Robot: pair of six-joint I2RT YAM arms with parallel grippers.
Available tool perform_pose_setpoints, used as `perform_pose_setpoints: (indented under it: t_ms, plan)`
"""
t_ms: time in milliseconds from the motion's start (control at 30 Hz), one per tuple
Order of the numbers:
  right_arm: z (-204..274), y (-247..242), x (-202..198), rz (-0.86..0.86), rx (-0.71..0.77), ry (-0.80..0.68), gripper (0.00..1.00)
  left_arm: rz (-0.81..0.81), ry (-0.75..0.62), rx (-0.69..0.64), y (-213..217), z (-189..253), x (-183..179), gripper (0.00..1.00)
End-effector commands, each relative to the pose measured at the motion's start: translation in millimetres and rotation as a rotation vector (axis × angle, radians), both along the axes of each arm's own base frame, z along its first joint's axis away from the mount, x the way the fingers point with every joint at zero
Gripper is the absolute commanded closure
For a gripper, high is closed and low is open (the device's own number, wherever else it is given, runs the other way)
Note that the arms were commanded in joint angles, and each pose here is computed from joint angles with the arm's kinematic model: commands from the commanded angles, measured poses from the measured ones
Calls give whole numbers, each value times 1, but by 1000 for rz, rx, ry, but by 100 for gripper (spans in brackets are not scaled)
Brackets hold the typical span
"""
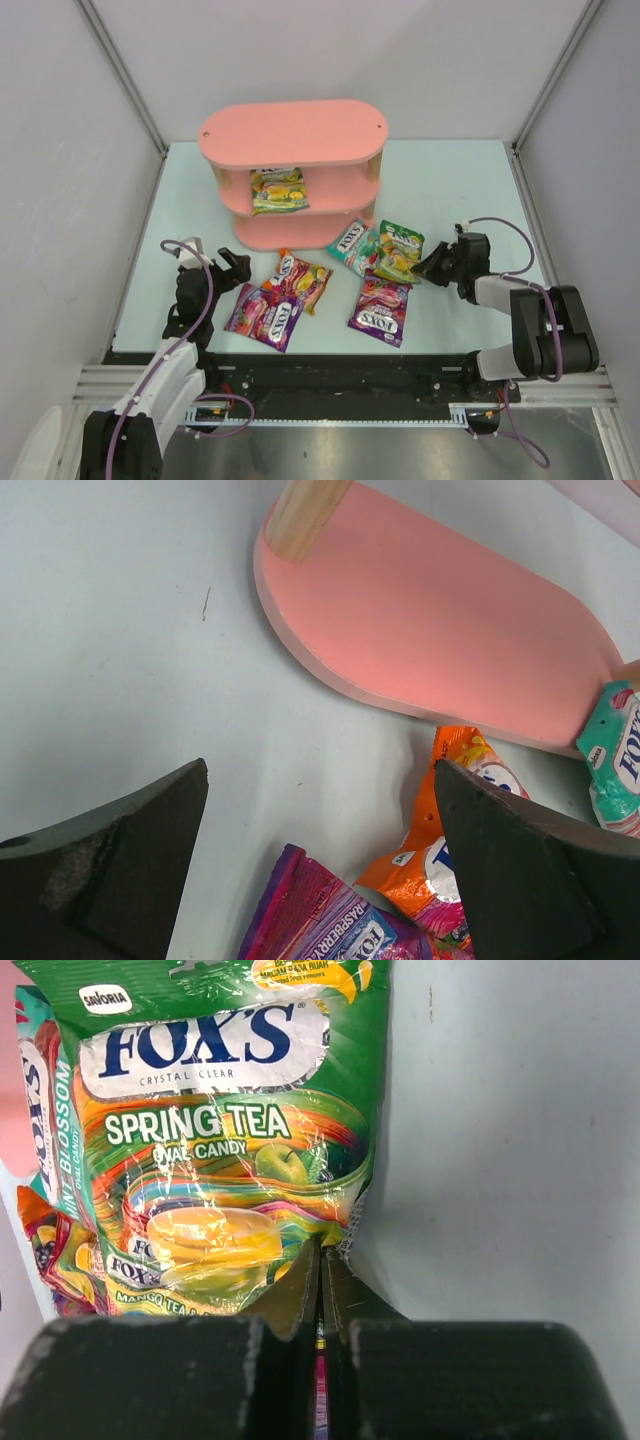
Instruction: Place and organize the candy bags onto the shelf
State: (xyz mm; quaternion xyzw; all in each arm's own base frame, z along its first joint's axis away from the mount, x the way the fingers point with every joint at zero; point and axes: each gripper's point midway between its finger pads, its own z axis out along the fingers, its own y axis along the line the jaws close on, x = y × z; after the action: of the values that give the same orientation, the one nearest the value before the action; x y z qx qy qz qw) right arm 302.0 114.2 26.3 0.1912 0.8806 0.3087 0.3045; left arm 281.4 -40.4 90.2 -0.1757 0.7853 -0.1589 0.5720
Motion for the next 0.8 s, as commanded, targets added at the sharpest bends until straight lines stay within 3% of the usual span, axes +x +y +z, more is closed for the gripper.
perform_pose_setpoints:
  t_ms: [0, 167, 300, 767]
  plan:
    - [24, 1, -2, 7, -4, -66, 100, 5, -45, -15, 0, 14, 6, 0]
    - [107, -3, -1, 2, -66, -314, 100, 7, -46, -15, 1, 15, 6, 0]
    - [156, 1, -11, 46, -153, -409, 100, 2, -46, -16, 0, 14, 6, 0]
    - [233, 105, -55, 525, -143, -588, 100, 8, -40, -14, 1, 13, 6, 0]
